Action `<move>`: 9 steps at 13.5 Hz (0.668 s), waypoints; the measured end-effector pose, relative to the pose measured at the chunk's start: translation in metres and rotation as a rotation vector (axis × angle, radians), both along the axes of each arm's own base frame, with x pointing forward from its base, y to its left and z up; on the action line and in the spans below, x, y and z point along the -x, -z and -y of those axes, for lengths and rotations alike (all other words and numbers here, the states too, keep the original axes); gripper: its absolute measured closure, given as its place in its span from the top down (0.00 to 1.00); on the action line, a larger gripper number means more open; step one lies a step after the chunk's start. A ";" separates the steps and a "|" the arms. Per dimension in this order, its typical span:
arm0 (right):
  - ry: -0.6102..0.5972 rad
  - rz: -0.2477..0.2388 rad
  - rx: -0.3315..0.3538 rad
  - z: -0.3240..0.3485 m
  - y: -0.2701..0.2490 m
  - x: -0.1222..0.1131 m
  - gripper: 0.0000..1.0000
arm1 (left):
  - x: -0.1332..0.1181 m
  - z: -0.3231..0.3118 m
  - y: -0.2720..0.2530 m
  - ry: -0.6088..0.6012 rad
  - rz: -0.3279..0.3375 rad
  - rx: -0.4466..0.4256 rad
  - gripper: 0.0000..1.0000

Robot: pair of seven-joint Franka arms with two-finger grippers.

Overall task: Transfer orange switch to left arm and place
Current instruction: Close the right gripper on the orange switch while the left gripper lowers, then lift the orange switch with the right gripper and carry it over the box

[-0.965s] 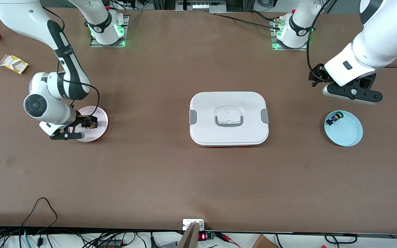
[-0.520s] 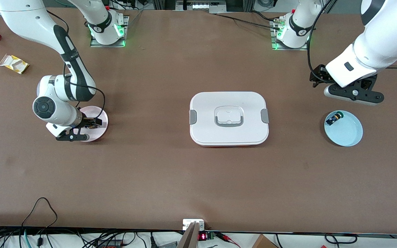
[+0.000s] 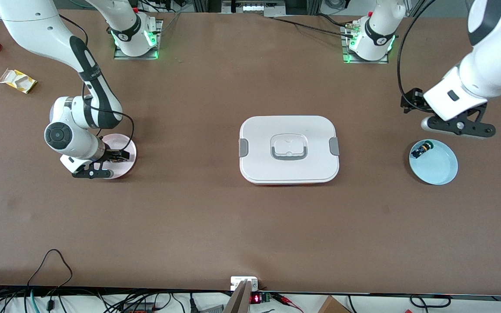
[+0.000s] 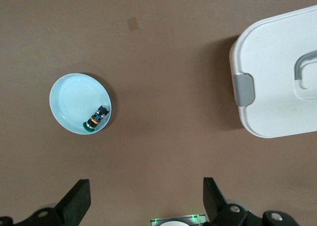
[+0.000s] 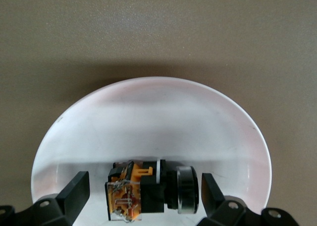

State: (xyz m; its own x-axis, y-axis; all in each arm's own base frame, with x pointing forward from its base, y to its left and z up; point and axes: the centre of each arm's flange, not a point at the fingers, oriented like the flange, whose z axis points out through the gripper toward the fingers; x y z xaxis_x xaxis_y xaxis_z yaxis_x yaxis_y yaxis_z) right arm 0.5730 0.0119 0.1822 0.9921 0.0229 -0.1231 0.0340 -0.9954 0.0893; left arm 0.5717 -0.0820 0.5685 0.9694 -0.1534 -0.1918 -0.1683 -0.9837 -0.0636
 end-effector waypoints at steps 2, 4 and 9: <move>0.000 -0.004 0.000 0.000 0.002 0.001 1.00 | -0.003 -0.010 -0.009 -0.016 0.021 0.005 1.00; 0.001 -0.010 0.000 0.001 0.007 0.005 1.00 | -0.005 -0.010 -0.025 -0.017 0.057 0.011 1.00; 0.006 -0.009 0.000 0.004 0.006 0.009 0.73 | -0.007 -0.043 -0.034 -0.076 0.067 0.010 1.00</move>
State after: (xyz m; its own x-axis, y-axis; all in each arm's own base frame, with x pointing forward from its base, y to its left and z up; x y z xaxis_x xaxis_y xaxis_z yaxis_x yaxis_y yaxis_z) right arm 0.5643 0.0081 0.1766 0.9910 0.0172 -0.1325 0.0292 -0.9956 0.0892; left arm 0.5787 -0.0393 0.6024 0.9888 -0.0808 -0.1253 -0.0891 -0.9941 -0.0624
